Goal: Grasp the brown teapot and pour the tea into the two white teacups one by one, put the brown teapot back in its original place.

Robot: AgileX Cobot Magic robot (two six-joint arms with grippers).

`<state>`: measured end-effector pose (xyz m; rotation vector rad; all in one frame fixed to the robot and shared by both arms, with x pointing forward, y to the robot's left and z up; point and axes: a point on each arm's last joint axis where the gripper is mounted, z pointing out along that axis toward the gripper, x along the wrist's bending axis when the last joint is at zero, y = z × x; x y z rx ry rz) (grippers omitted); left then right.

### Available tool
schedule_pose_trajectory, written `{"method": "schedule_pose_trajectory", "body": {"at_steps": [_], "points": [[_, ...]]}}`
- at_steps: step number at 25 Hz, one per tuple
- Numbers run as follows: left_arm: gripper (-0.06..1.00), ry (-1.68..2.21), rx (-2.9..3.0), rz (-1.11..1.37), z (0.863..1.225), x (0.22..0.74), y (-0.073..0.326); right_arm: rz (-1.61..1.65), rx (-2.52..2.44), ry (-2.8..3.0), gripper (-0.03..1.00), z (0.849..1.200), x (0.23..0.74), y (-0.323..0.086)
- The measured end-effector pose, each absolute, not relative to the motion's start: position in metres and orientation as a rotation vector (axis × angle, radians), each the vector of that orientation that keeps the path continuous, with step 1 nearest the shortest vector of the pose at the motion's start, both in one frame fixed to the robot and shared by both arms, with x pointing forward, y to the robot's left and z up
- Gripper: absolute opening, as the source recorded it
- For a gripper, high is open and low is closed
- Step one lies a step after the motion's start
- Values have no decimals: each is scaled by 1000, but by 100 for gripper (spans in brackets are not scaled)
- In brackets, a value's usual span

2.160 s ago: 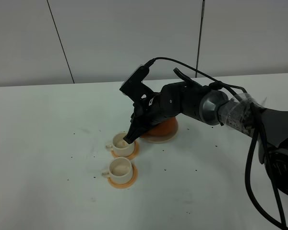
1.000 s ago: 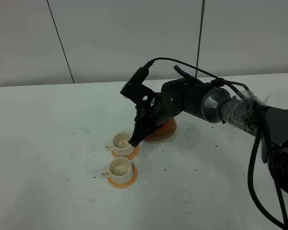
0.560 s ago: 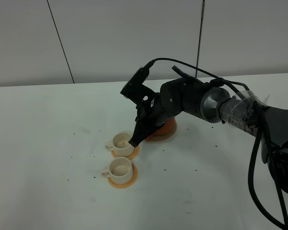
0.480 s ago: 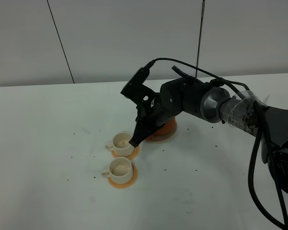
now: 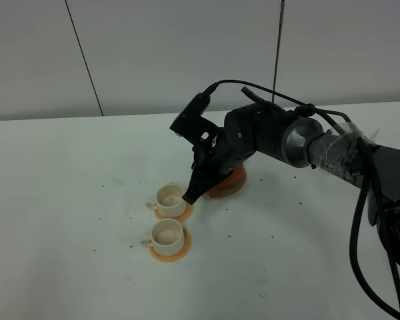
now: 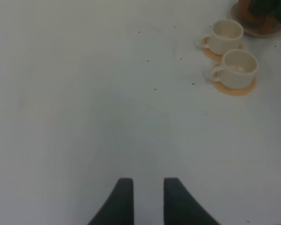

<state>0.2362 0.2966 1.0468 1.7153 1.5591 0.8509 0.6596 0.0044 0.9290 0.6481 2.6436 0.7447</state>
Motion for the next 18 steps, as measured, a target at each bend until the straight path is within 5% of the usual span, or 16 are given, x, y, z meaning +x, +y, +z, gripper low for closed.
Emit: {"method": "schedule_pose_trajectory", "body": {"at_steps": [18], "points": [[23, 1559, 1715, 851, 1047, 236, 297, 773, 684, 2664, 2, 939, 656, 4]]}}
